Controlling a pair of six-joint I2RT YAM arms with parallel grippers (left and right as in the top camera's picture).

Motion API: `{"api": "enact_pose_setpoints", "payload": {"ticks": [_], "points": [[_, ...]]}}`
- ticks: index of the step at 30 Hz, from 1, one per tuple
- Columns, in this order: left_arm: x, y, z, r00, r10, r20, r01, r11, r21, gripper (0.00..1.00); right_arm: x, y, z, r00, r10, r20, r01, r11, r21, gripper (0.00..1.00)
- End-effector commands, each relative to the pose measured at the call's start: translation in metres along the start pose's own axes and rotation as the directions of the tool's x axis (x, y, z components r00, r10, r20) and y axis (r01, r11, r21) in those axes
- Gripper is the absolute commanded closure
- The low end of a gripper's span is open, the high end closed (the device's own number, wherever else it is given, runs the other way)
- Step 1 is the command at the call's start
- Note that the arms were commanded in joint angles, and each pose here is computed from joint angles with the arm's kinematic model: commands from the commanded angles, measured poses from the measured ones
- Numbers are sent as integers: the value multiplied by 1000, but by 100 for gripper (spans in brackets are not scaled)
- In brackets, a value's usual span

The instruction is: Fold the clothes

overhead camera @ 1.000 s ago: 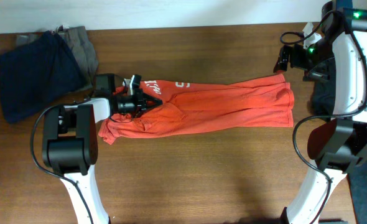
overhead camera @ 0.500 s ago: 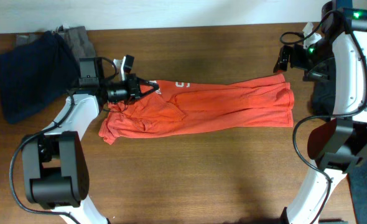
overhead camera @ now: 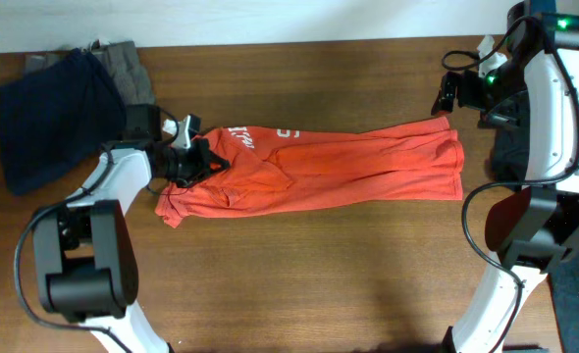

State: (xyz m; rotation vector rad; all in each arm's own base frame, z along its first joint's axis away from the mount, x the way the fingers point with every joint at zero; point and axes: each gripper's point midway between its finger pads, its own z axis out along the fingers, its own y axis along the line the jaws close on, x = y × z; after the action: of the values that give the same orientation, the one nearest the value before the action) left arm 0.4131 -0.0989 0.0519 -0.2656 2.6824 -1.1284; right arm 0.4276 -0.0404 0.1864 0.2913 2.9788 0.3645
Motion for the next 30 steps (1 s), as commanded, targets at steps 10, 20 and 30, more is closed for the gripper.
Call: {"api": "enact_pose_setpoints", "payload": {"ticks": [10,20,30], "points": [[27,22,47,989,22,-144,15,968,252,99,0,2,2,1000,-16,-3,16,1000,1,1],[-8,-53,-27,970,229,78,-240,947,212,99,1,2,2,1000,-15,-5,15,1000,1,1],[-16,-96,-99,897,360,257,-374,927,8,1,5,-73,-12,995,102,12,-101,948,302,1]]}}
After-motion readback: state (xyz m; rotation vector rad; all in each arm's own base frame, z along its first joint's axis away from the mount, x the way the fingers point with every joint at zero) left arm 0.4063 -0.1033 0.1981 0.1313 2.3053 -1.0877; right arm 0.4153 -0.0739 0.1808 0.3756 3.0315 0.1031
